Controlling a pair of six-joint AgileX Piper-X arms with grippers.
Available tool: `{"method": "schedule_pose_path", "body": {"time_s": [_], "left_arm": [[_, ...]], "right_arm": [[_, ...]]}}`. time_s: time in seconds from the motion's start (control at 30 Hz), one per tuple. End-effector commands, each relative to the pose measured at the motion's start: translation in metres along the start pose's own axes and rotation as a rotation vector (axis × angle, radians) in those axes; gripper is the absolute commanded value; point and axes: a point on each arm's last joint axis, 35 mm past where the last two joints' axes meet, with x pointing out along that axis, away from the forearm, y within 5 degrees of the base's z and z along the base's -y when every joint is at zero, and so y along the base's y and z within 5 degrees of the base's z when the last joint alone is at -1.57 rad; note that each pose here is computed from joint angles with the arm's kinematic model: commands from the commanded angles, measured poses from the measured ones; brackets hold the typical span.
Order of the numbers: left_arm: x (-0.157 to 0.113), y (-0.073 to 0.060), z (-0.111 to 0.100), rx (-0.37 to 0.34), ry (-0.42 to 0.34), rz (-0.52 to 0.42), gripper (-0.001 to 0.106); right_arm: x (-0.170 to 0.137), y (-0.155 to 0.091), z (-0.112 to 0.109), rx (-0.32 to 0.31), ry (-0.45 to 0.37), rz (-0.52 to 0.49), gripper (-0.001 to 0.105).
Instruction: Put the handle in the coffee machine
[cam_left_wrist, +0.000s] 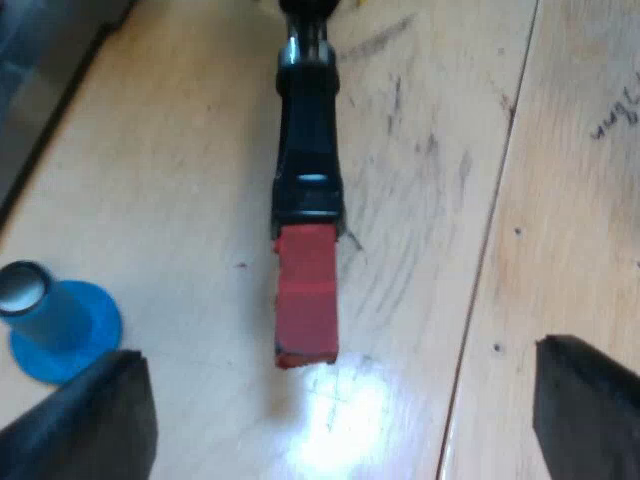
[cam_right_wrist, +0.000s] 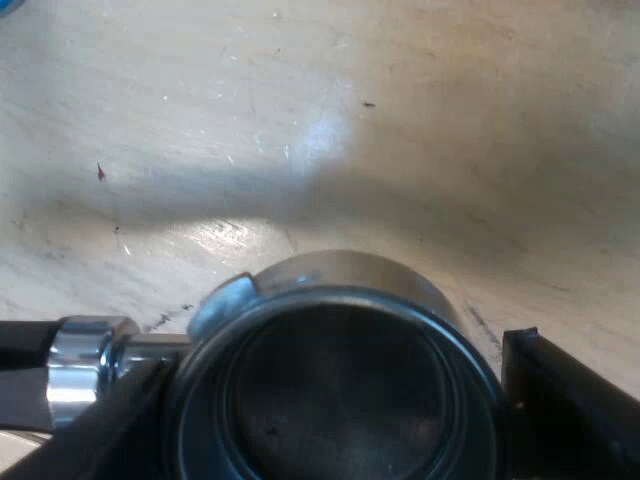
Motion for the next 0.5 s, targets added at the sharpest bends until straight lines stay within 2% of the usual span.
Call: {"method": "schedule_pose_path", "body": {"time_s": [0.03, 0.3, 0.5], "left_arm": [[0.007, 0.002, 0.002, 0.040, 0.044, -0.032, 0.078], [0.036, 0.008, 0.015, 0.142, 0.153, -0.076, 0.078], [0.048, 0.014, 0.023, 0.165, 0.153, -0.056, 0.078]], "right_arm": [[-0.008, 0.001, 0.000, 0.000, -0.020, 0.017, 0.000], [-0.008, 0.003, -0.001, -0.001, -0.003, 0.066, 0.000], [-0.008, 0.005, -0.001, 0.008, 0.013, 0.115, 0.000]]}}
